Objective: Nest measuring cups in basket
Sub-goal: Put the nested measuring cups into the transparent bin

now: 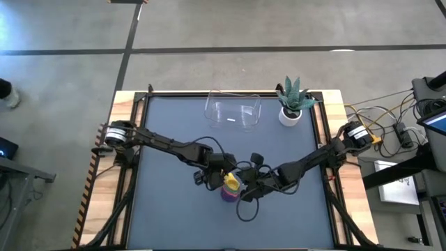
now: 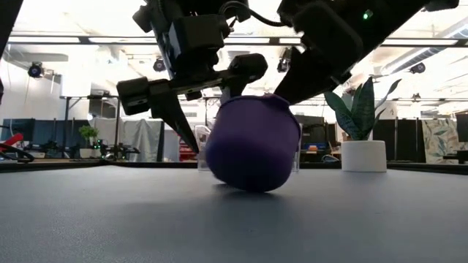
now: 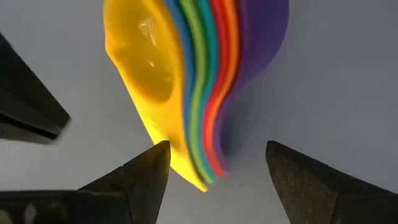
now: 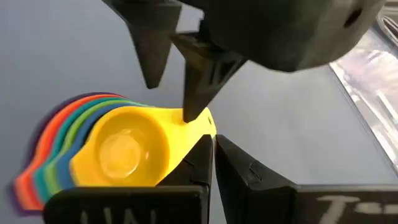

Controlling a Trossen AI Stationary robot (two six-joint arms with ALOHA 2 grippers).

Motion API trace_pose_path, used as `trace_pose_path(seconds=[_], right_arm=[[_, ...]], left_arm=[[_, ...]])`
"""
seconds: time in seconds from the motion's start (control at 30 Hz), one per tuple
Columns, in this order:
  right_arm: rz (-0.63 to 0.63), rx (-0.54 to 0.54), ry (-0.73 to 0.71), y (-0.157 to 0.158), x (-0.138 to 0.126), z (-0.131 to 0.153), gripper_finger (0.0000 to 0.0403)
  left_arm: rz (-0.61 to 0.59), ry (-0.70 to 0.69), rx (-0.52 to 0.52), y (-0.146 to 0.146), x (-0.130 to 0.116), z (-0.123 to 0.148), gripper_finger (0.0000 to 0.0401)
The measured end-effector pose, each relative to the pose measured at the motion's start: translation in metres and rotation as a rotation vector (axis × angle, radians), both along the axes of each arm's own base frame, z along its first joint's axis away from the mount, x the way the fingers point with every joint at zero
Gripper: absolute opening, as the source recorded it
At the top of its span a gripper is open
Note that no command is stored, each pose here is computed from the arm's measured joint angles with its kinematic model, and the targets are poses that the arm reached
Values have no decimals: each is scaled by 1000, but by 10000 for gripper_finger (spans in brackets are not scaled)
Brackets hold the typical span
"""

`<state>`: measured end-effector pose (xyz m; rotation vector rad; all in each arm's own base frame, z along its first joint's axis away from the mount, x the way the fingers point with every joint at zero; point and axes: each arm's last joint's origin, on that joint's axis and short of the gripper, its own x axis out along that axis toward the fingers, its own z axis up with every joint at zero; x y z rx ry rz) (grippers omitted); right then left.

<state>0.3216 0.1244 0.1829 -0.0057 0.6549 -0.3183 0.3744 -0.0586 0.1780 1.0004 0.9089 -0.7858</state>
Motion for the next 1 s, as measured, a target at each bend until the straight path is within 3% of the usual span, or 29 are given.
trace_pose_path(seconds=[0.3, 0.6, 0.77, 1.0], right_arm=[[121, 46, -53, 29, -13, 13, 8], [346, 245, -59, 55, 5, -19, 8], [346, 279, -56, 59, 11, -37, 8], [253, 259, -18, 52, 12, -49, 8]], left_arm=[[66, 15, 39, 2, -2, -1, 247], [79, 12, 36, 3, -2, 0, 247], [79, 15, 36, 3, -2, 0, 247], [95, 18, 37, 3, -2, 1, 247]])
